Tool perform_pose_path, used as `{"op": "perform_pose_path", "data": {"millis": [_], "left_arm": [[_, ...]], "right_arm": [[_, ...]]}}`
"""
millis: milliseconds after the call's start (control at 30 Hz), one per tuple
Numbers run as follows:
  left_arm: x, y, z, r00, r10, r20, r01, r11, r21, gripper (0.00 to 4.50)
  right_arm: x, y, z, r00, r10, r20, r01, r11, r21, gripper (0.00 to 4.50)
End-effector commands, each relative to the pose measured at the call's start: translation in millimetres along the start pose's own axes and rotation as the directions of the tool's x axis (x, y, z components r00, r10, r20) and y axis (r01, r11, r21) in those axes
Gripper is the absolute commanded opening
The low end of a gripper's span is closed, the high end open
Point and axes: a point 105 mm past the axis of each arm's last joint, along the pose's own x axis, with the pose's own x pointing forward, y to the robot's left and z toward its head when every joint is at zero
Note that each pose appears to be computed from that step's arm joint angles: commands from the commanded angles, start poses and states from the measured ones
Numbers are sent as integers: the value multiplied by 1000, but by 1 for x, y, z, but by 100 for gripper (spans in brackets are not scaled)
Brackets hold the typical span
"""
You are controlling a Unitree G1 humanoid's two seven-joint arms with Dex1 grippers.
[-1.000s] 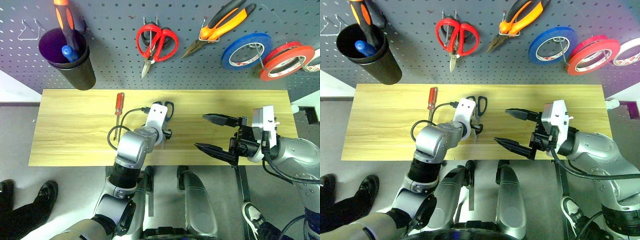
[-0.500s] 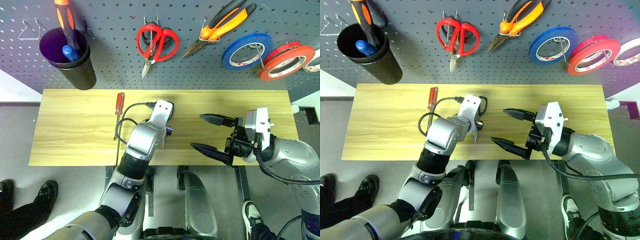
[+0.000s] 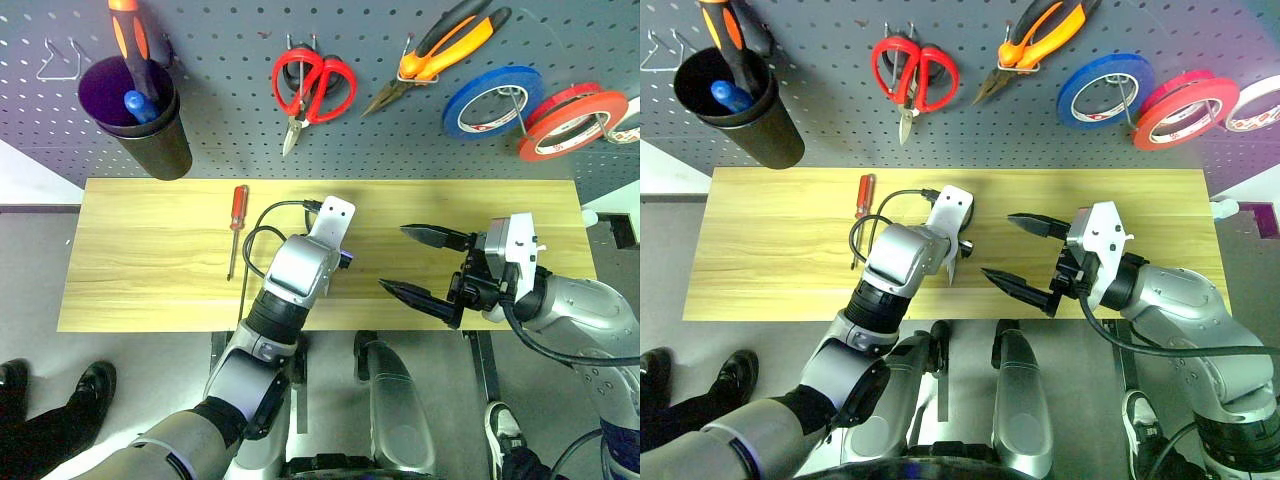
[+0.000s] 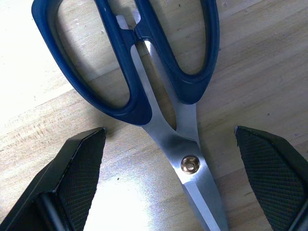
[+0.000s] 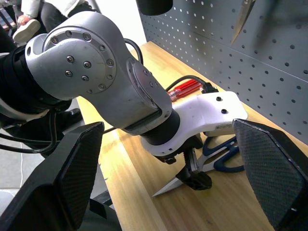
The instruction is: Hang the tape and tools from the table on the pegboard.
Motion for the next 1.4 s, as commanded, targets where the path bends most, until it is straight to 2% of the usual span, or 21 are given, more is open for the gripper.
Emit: {"op": "perform_pose_path", "data": {"millis": [33,300,333,767,1067,1200,1400], "left_arm": [[3,-15,-9,999,-29,-44,28,999,-17,364],[3,-11,-13,998,6,-59,-7,1000,-5,107],[3,-11,-14,998,11,-61,-11,1000,0,92],[1,-8,-22,998,11,-63,-11,1000,1,92],[-4,-6,-17,1000,2,-23,-2,1000,19,92],[-5,0,-14,1000,14,-5,-14,999,32,92],[-9,1,-9,999,-4,40,0,996,93,92]], "right_arm": [[2,7,9,999,17,32,-16,999,-46,450],[2,4,9,1000,3,31,-2,999,-53,450],[2,4,9,999,2,32,-1,999,-53,450],[-2,3,5,1000,15,27,-14,999,-45,450],[-21,-1,17,992,52,115,-58,997,50,450],[-37,-6,13,994,43,97,-50,996,69,450],[-66,-8,-8,998,55,-44,-51,995,82,450]]}}
